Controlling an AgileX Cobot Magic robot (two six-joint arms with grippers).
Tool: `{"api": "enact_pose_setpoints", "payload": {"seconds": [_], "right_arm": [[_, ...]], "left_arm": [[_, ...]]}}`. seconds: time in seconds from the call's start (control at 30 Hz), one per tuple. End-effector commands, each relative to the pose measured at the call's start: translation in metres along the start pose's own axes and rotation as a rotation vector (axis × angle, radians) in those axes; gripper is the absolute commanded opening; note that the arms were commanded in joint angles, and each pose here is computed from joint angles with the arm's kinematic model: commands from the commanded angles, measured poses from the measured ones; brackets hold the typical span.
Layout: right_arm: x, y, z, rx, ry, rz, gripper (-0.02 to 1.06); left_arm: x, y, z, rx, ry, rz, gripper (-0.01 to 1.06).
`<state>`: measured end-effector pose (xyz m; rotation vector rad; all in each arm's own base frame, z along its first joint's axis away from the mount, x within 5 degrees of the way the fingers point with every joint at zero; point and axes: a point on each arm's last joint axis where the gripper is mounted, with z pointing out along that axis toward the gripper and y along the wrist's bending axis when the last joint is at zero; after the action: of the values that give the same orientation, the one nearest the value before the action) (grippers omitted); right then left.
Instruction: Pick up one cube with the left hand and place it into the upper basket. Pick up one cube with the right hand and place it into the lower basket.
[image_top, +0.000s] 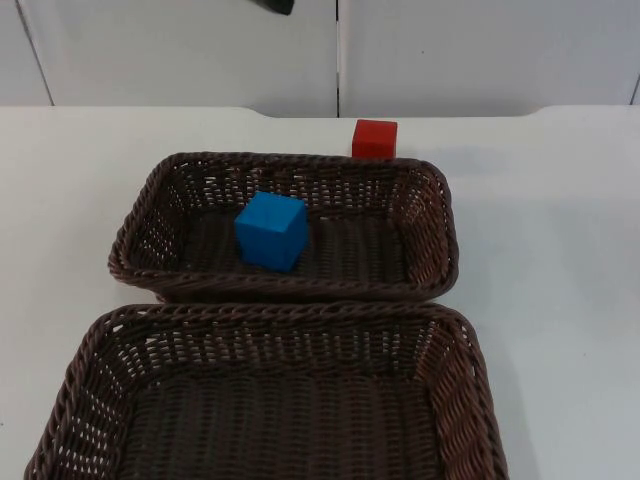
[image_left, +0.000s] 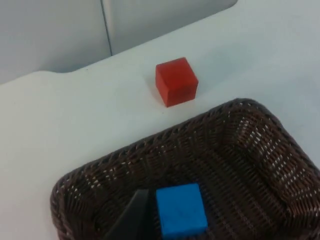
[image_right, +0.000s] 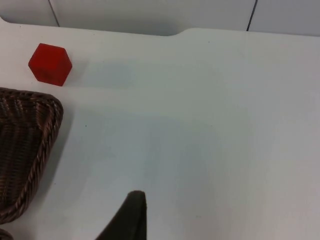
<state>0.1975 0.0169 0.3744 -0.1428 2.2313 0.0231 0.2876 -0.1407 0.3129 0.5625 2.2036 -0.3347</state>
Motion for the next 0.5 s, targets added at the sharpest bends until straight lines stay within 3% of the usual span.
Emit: {"api": "enact_pose_setpoints", "payload": {"seconds": [0.0,0.47], "right_arm": [[-0.001,-0.001,0.0,0.006,-0.022,0.0,1.05],[-0.001,-0.001,0.0,0.001,-0.02,0.005,1.05]], "left_arm": [[0.008,-0.002,-0.018,-0.013,-0.047,0.011,1.05],[0.056,-0.01,-0.083,-0.012,-0.114,-0.039,1.05]]}}
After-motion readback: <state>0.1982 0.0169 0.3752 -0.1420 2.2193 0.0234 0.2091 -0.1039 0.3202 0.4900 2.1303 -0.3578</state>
